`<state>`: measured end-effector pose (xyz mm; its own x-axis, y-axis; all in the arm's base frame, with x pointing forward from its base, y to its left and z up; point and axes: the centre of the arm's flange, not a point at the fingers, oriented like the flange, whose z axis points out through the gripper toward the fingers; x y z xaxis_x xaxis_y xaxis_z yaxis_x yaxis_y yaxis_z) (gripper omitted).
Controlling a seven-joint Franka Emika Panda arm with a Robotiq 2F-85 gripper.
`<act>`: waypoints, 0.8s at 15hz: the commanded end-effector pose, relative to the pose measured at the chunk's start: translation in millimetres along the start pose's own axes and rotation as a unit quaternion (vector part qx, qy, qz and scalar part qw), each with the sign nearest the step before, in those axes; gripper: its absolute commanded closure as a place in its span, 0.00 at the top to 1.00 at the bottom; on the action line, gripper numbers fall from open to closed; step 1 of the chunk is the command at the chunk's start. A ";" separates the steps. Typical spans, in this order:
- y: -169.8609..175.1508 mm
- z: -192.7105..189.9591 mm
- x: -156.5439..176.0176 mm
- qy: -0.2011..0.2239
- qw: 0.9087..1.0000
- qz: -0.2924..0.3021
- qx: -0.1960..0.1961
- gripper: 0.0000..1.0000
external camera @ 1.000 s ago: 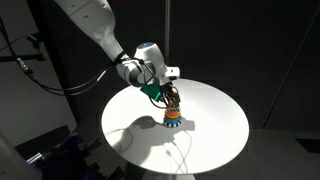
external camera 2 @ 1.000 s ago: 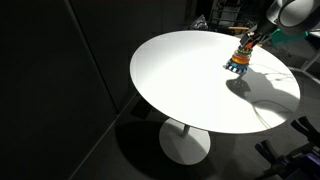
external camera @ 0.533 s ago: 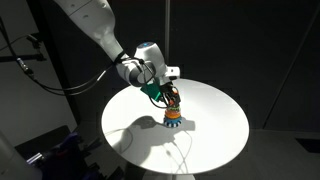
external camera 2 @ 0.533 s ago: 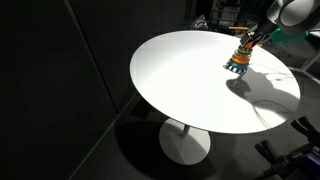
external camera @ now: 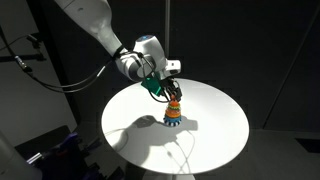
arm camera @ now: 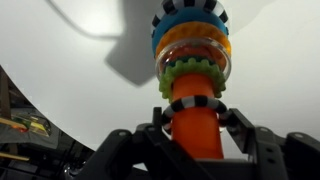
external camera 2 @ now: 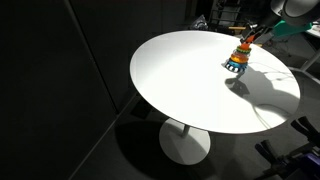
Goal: Put the black and white ring on the table
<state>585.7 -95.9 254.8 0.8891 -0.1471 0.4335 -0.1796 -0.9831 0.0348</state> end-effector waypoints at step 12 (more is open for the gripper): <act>-8.8 -89.9 -4.8 -0.038 0.998 0.002 0.044 0.41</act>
<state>565.6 -79.2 322.1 0.9013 -0.1758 0.3959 -0.1795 -0.9834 -0.0280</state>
